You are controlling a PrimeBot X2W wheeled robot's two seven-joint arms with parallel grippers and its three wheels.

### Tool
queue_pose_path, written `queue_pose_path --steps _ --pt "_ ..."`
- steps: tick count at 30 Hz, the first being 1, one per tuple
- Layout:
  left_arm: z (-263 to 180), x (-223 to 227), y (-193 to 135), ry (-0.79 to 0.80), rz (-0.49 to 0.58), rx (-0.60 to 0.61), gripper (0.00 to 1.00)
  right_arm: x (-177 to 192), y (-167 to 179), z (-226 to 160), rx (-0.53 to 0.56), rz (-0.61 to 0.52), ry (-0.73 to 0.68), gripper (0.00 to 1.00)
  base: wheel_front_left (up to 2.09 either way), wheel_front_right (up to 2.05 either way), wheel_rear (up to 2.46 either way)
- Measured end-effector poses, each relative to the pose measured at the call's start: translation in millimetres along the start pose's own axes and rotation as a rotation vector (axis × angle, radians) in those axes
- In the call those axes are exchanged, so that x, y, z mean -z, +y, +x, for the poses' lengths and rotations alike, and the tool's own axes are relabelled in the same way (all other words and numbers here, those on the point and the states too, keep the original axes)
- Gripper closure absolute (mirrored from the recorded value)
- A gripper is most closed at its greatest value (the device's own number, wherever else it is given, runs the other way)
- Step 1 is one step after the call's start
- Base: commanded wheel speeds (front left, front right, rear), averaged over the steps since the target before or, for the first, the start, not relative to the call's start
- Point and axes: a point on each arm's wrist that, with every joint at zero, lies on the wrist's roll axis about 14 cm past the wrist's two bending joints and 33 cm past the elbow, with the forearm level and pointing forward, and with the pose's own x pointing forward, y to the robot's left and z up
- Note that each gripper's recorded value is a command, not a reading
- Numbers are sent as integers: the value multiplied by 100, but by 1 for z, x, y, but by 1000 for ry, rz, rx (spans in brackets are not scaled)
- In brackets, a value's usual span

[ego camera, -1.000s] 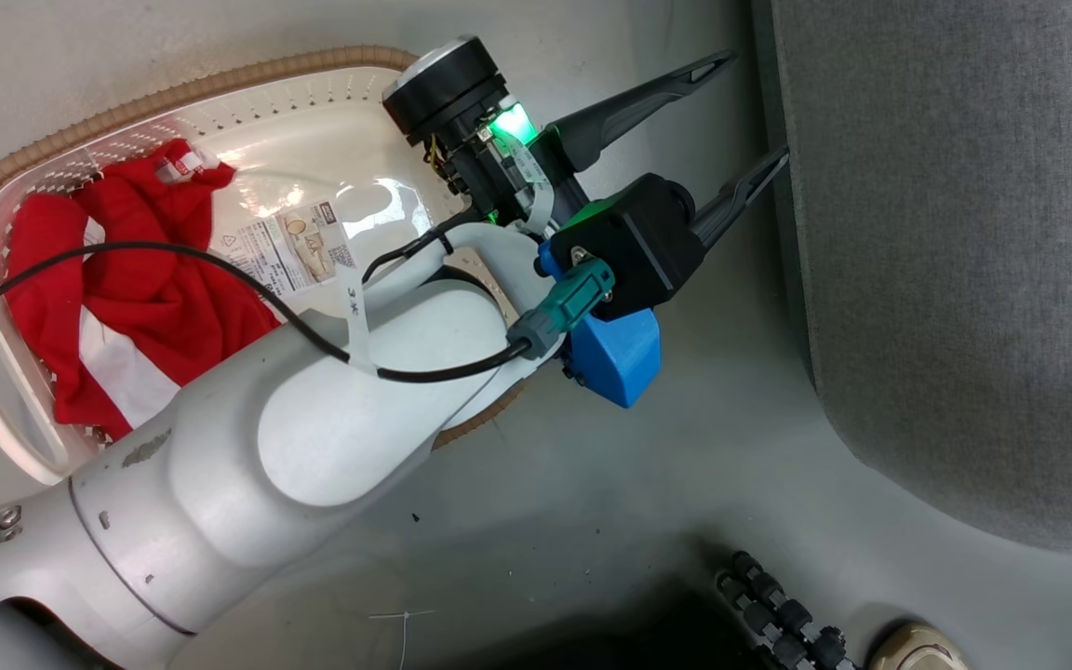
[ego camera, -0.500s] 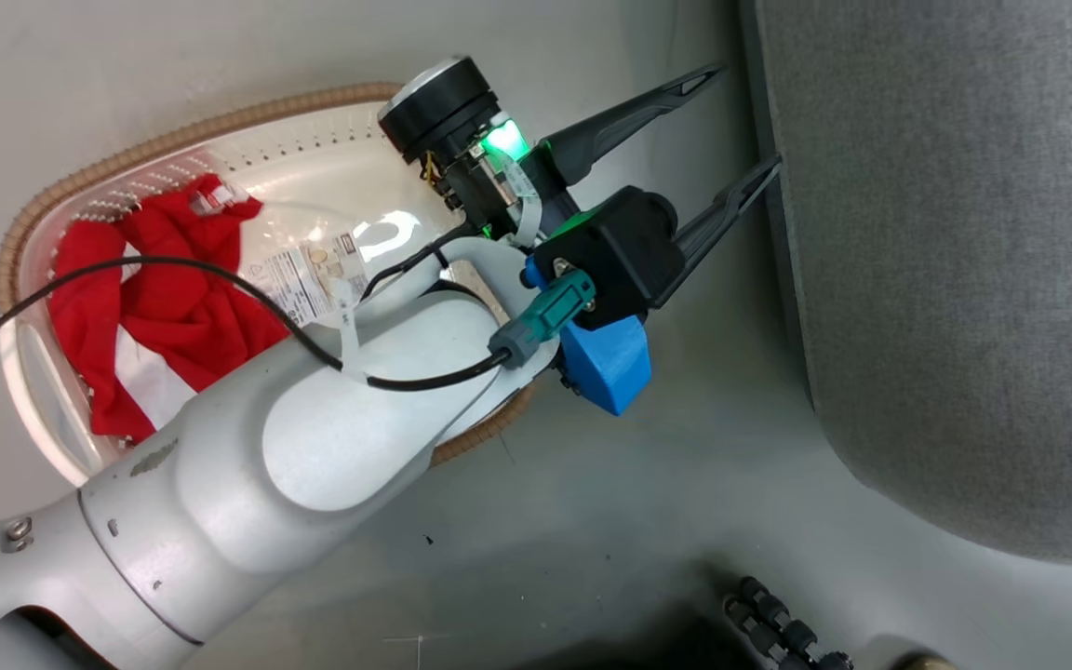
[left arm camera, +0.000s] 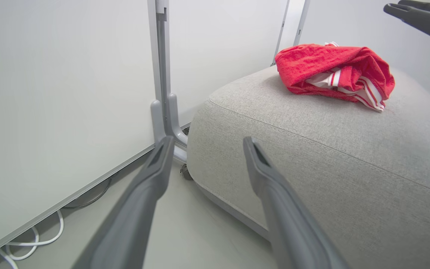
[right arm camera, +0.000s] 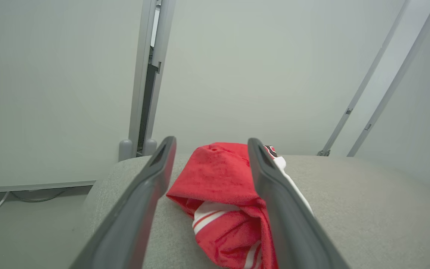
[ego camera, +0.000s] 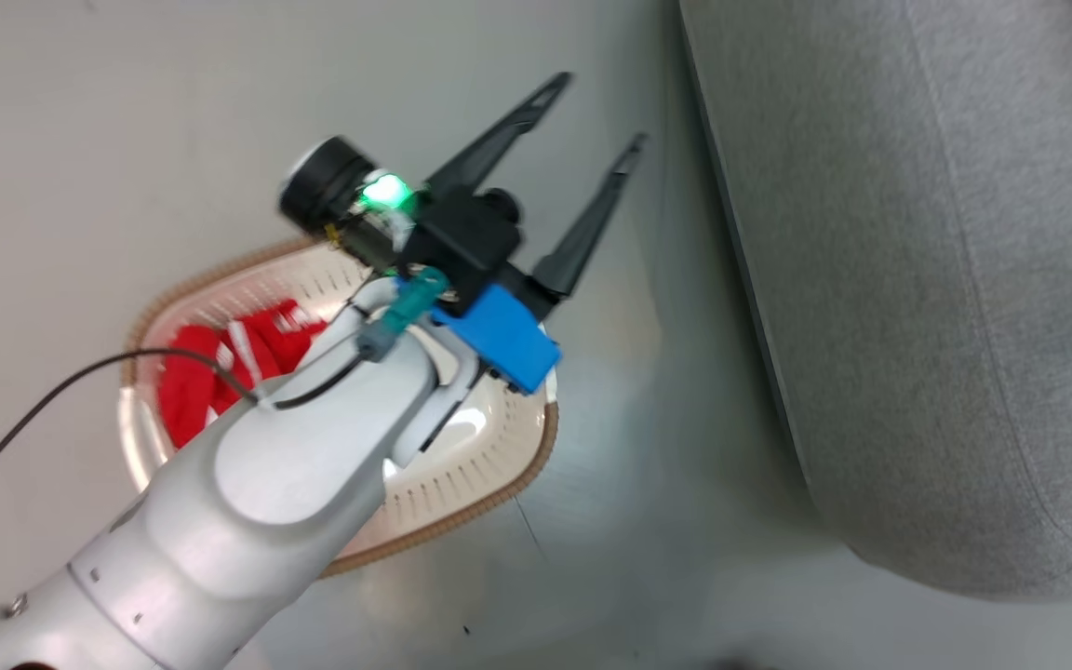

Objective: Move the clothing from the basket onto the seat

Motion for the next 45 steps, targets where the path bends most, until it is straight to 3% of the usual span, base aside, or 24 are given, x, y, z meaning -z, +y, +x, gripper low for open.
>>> queue_pose_path --steps 12,22,33,45 --pt "-79 -96 65 -138 79 -382 0 -77 102 -23 -284 133 -177 0 0 0 0" --pt "-177 -131 82 -184 117 -644 0 -116 161 -64 -448 248 -238 0 0 0 0" --pt "-275 -144 56 -221 130 -815 0 -110 167 -124 -468 352 -172 0 0 0 0" --pt "-301 -137 34 -221 114 -834 0 -88 156 -160 -433 398 -94 0 0 0 0"
